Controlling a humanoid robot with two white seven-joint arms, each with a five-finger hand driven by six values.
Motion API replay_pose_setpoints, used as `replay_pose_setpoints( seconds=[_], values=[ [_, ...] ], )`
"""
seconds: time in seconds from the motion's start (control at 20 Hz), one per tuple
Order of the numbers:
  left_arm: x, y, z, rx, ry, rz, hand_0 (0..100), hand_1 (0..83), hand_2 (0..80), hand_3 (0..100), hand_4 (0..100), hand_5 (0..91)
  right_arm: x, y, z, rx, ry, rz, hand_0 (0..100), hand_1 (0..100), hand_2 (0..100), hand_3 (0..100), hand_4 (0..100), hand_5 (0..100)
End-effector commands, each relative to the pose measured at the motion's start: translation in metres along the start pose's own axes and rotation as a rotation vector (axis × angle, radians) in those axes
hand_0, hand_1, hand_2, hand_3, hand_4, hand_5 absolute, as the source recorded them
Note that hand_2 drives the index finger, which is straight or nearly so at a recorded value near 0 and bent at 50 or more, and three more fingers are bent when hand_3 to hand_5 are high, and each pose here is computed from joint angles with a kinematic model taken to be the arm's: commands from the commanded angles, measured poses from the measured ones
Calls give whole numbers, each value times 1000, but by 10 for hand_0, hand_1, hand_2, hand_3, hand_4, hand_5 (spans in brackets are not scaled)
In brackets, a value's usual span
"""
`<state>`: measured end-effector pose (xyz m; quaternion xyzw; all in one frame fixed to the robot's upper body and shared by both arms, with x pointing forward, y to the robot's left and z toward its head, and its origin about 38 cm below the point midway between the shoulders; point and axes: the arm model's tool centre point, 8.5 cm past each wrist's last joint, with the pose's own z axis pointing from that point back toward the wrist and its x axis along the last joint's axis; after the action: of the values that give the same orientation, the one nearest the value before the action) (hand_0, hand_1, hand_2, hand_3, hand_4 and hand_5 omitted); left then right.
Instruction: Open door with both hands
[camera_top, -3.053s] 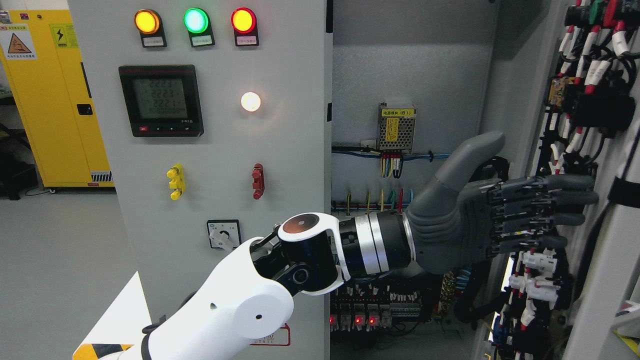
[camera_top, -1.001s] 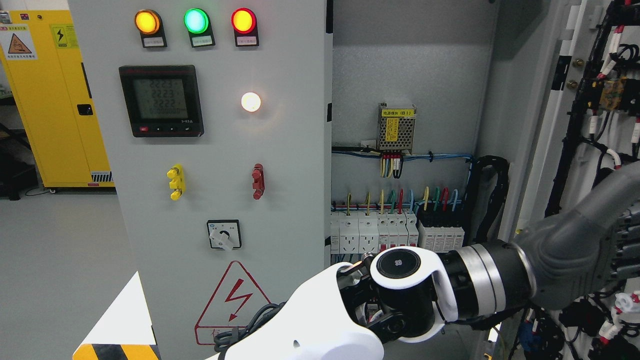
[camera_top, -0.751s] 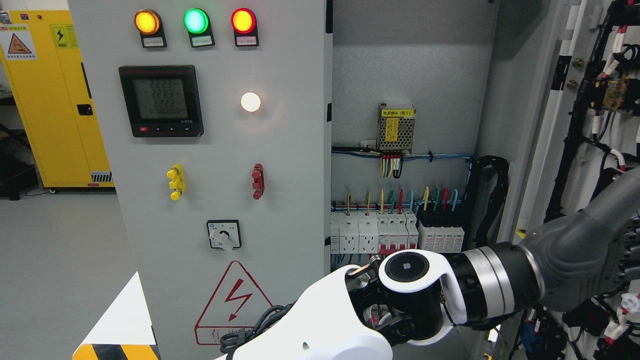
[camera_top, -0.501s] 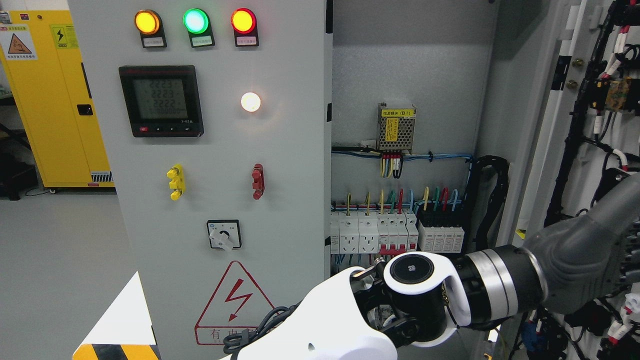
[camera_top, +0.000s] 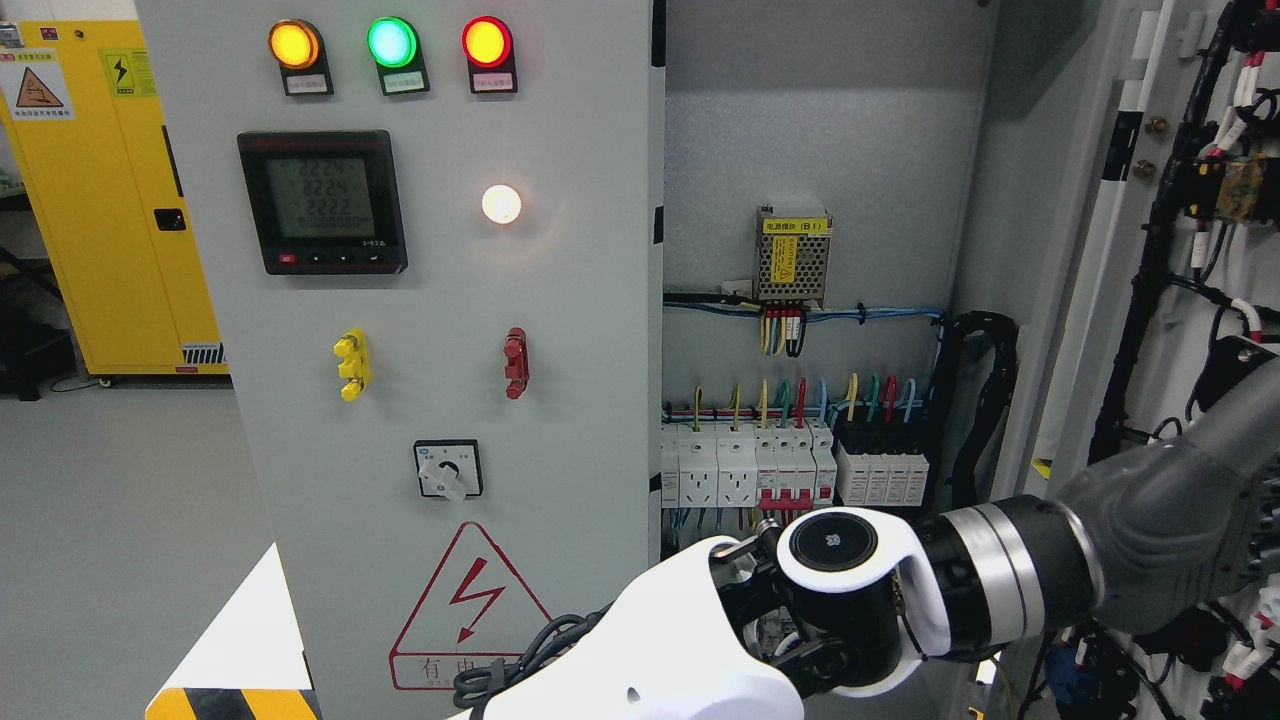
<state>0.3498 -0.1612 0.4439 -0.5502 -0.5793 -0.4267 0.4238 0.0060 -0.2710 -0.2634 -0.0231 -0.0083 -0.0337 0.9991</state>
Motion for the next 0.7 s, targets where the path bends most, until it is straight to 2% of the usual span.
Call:
replay_pose_setpoints(
  seconds=[0.0,0.15,0.35,0.4,0.55,0.65],
  values=[
    [16,8,16,13,-31,-2,0,0,0,2,0,0,3,-20,1,-30,-6,-1,214,76,0,0,0,0],
    [30,28,44,56,-44,-16,0,0,0,4,0,0,3,-20,1,-30,-5,1,214,76,0,0,0,0],
    [31,52,85,68,-42,47,0,0,0,4,0,0,3,-20,1,-28,-7,-1,213,77,0,0,0,0],
    [27,61,101,90,-35,66,0,0,0,4,0,0,3,-20,1,-28,-7,-1,213,77,0,0,0,0],
    [-5,88,160,221,17,100,0,0,0,5,0,0,3,-20,1,-28,-9,-1,213,77,0,0,0,0],
    [-36,95,197,288,51,145,0,0,0,5,0,0,3,-20,1,-29,-9,1,213,77,0,0,0,0]
  ],
)
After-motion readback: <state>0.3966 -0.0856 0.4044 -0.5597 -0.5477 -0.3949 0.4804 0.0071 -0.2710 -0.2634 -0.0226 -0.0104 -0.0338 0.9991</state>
